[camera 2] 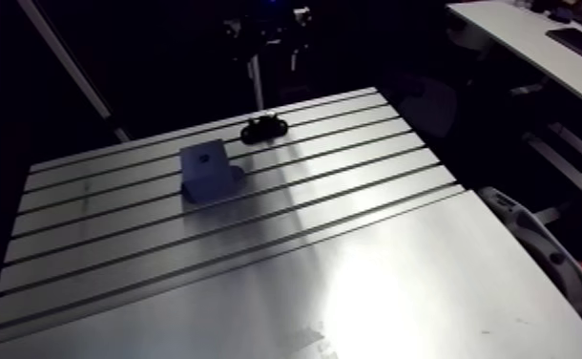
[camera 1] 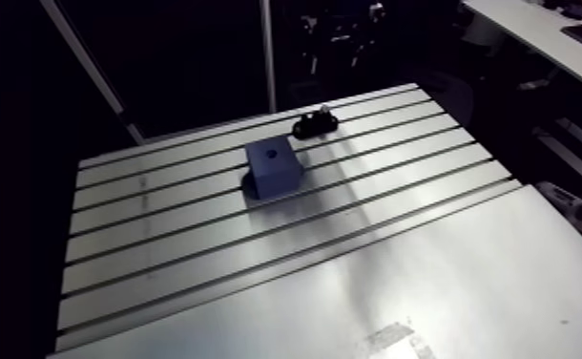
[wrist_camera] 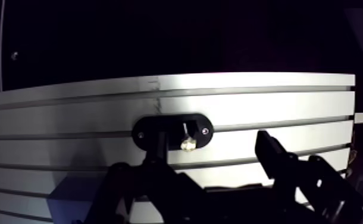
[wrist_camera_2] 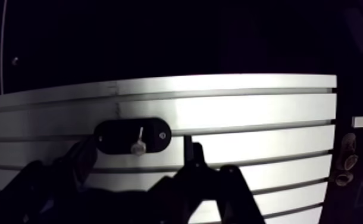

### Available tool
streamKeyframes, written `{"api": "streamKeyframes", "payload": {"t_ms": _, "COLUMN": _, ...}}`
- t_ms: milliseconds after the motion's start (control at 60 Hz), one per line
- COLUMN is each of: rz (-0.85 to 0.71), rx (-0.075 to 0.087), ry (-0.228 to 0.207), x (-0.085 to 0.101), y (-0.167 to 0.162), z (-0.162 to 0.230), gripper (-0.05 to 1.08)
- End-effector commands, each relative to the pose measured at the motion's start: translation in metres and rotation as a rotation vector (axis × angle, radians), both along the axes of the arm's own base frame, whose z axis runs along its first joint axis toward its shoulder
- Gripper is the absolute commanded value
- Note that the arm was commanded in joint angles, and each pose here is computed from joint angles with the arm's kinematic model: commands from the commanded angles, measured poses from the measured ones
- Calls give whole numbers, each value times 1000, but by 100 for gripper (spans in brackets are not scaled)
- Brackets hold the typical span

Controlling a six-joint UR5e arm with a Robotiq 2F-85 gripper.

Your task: Pick up the M10 bolt and insert it into the hex recess until seated.

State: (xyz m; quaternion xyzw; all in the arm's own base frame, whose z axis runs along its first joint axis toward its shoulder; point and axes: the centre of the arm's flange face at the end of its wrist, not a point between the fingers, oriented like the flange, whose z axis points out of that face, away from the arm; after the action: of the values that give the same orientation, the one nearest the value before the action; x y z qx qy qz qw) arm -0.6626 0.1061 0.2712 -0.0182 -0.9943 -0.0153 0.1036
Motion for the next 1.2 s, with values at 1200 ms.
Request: {"api": "streamKeyframes", "payload": {"t_ms": 1200, "rz": 33, "rx": -38, "ry": -40, "x": 8, "y": -4, "z": -52, "gripper": 44}}
